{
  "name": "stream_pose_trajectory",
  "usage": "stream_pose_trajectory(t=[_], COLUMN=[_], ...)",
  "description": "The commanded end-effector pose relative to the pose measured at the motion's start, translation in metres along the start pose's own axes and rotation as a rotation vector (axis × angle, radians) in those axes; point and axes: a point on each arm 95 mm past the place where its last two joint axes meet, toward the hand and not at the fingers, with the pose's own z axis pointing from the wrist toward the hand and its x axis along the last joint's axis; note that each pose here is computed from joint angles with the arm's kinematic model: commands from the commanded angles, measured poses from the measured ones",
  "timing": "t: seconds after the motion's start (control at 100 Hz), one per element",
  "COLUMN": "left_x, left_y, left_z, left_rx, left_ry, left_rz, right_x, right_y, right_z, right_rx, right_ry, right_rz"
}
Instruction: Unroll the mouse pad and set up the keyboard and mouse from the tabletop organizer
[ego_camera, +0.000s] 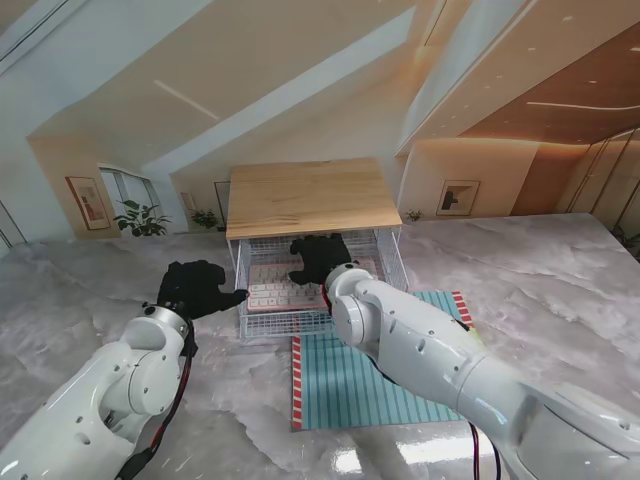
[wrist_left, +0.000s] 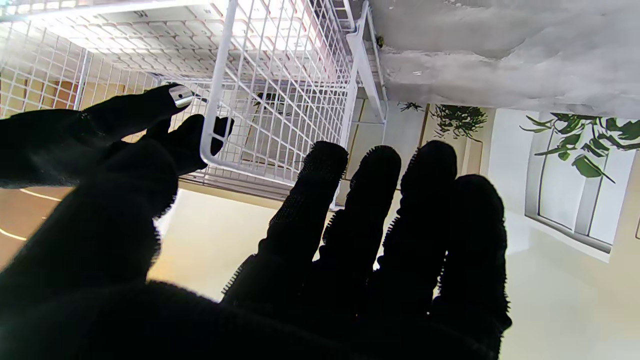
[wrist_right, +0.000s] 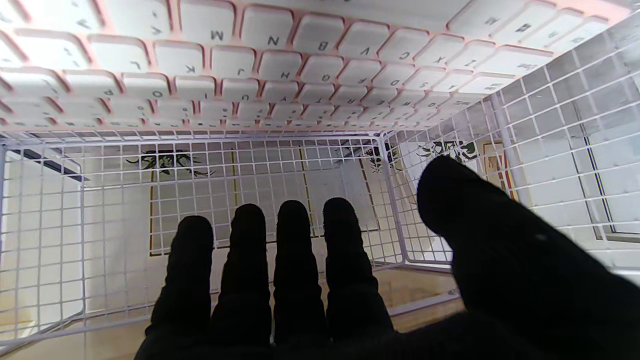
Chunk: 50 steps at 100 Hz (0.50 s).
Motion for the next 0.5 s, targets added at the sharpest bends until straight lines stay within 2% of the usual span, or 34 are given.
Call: stream_pose_trajectory(t=[0.0, 0.49], left_x=[0.001, 0.004], left_y=[0.002, 0.005], left_z=[0.002, 0.013], left_rx=[-0.017, -0.008], left_ry=[0.002, 0.019], left_rz=[0.008, 0.021], right_x=[0.006, 0.005], right_y=[-0.001, -0.001], right_z=[0.003, 0.02], right_rx=[0.015, 0.069], right_ry=[0.006, -0.037], right_rz=[-0.003, -0.025])
